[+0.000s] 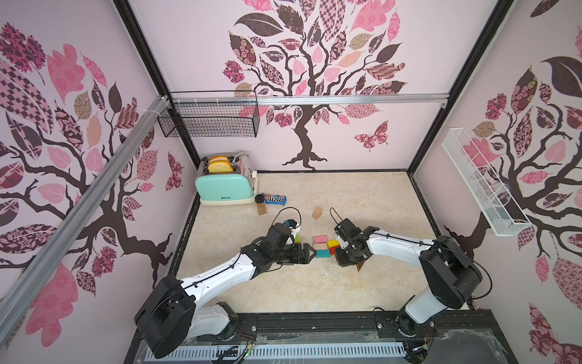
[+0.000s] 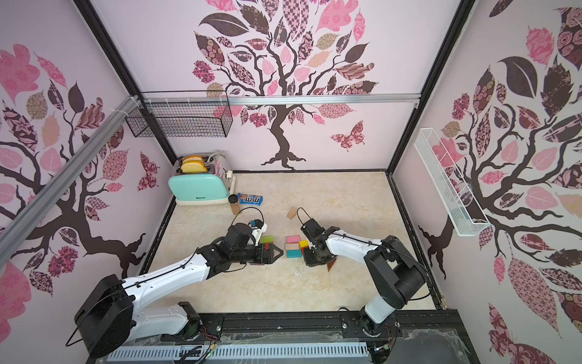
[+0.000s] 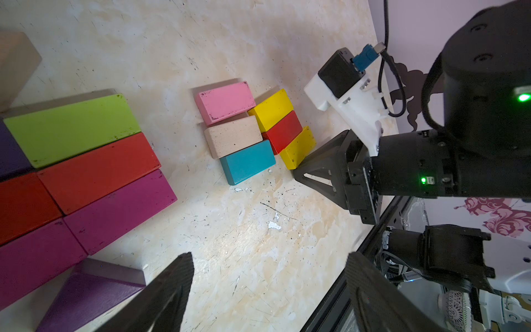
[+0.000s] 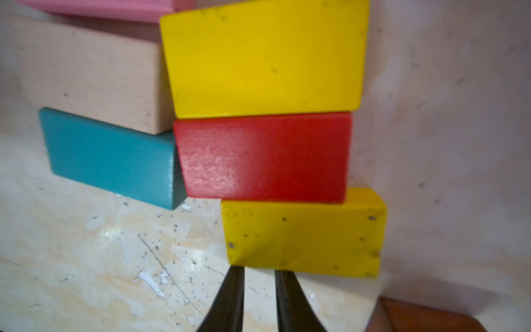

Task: Assemble a piece of candy with building blocks
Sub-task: Adjust the building block at the center of the board.

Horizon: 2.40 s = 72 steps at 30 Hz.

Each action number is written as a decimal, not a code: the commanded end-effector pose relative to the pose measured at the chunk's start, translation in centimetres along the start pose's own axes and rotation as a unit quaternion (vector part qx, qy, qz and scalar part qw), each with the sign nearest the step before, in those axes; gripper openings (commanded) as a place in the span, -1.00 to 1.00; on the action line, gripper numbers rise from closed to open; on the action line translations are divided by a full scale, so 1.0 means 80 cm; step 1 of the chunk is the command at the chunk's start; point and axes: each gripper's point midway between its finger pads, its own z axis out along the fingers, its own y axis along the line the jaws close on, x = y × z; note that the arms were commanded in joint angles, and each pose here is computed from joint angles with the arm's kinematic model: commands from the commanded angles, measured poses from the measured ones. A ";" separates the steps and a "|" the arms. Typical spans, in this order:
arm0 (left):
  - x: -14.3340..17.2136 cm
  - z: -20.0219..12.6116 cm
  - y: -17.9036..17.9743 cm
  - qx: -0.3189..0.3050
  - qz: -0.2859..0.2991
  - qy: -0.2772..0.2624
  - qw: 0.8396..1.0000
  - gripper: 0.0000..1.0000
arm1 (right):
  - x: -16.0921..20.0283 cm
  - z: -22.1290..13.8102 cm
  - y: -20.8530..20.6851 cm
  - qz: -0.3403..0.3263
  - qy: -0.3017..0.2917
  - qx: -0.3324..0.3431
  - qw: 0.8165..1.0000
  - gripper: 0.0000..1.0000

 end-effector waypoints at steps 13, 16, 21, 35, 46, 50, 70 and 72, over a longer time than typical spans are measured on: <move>-0.004 -0.002 0.002 -0.007 0.000 -0.003 1.000 0.74 | -0.007 0.027 0.012 0.001 0.002 -0.016 1.000 -0.51; -0.004 -0.003 0.003 -0.008 -0.001 -0.003 1.000 0.74 | -0.009 0.028 0.015 -0.002 0.000 -0.021 1.000 -0.51; -0.003 -0.005 0.004 -0.012 -0.002 -0.002 1.000 0.73 | -0.010 0.001 0.019 -0.005 -0.017 -0.029 0.999 -0.46; -0.065 0.036 -0.003 -0.018 -0.033 -0.063 0.997 0.73 | -0.065 -0.091 -0.002 -0.033 -0.111 -0.017 0.993 -0.21; -0.103 0.112 -0.025 -0.008 -0.038 -0.013 0.999 0.51 | -0.040 -0.097 -0.032 -0.016 -0.134 -0.043 0.990 -0.21; -0.097 0.139 -0.019 0.003 -0.068 0.000 0.998 0.51 | -0.035 -0.103 -0.042 -0.006 -0.144 -0.052 0.988 -0.21; -0.087 0.184 -0.015 -0.012 -0.044 0.040 0.998 0.52 | -0.043 -0.106 -0.058 0.009 -0.152 -0.054 0.987 -0.18; -0.084 0.186 -0.013 -0.014 -0.044 0.045 0.998 0.52 | -0.045 -0.106 -0.058 0.009 -0.153 -0.055 0.987 -0.18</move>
